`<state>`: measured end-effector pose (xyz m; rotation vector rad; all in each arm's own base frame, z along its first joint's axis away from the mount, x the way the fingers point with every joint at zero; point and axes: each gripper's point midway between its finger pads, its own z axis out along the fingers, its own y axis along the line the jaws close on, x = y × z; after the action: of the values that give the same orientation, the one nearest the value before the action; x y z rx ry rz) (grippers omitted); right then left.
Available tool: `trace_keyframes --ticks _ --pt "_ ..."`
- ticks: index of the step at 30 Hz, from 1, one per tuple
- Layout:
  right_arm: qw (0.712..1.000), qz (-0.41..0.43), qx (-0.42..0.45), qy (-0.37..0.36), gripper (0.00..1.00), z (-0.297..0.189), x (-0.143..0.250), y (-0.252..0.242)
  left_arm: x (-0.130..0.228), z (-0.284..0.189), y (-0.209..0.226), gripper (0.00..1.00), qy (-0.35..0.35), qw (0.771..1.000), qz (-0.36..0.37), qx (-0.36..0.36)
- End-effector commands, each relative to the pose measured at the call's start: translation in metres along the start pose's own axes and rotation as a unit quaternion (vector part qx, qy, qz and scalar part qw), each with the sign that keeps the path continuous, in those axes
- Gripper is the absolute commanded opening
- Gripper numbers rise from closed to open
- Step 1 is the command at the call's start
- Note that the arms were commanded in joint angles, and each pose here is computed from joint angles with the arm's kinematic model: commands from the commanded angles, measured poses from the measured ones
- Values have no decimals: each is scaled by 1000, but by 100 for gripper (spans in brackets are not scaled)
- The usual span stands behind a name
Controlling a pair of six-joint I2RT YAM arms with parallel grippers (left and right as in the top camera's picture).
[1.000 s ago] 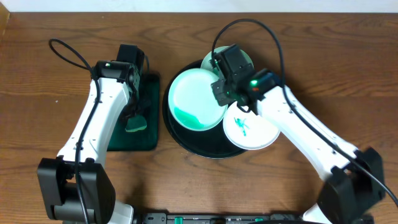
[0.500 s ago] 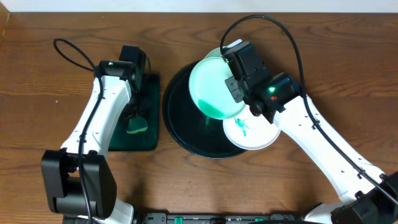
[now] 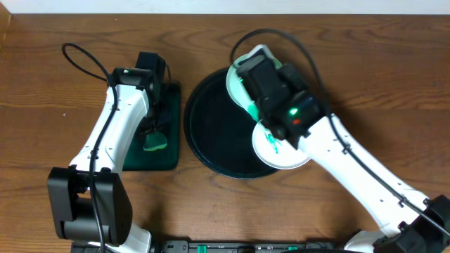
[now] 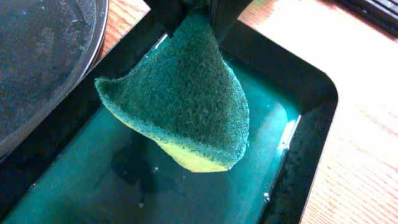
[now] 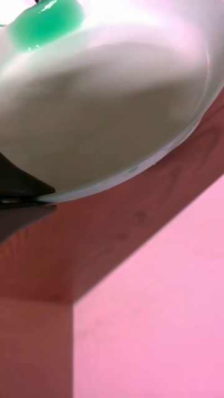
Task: Clean dirty plates on tray and stack at the side
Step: 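Lift the scrubbed plate with the right gripper off the black tray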
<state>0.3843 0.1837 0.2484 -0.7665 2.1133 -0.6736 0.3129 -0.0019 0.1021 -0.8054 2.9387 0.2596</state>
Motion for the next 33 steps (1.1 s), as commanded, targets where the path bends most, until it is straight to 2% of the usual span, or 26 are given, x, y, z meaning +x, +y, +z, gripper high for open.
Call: trace_keyframes --ticks 1,7,15,21,24,26,29,31,33 --pt "996 -43 74 -12 1 -23 -10 -16 2 4 2 7 6 1000 4 -7" --pt "983 -89 161 -25 1 -54 -25 -24 2 4 2 7 6 1000 4 -8" --pt "967 -144 207 -44 1 -87 -41 -17 2 4 2 7 6 1000 4 -7" --pt "962 -146 224 -49 1 -101 -43 -13 2 4 2 7 6 1000 4 -8" --pt "971 -131 194 -58 1 -89 -45 -7 2 4 2 7 6 1000 4 -7" --pt "960 -122 248 -39 1 -100 -40 -20 3 4 3 7 7 1000 5 -9" --pt "970 -106 210 -65 1 -96 -47 -6 3 4 3 7 7 1000 4 -8" --pt "963 -91 249 -52 1 -103 -43 -15 3 4 3 7 8 1000 5 -9" --pt "964 -90 241 -64 1 -108 -46 -8 4 4 4 7 10 1000 5 -11"
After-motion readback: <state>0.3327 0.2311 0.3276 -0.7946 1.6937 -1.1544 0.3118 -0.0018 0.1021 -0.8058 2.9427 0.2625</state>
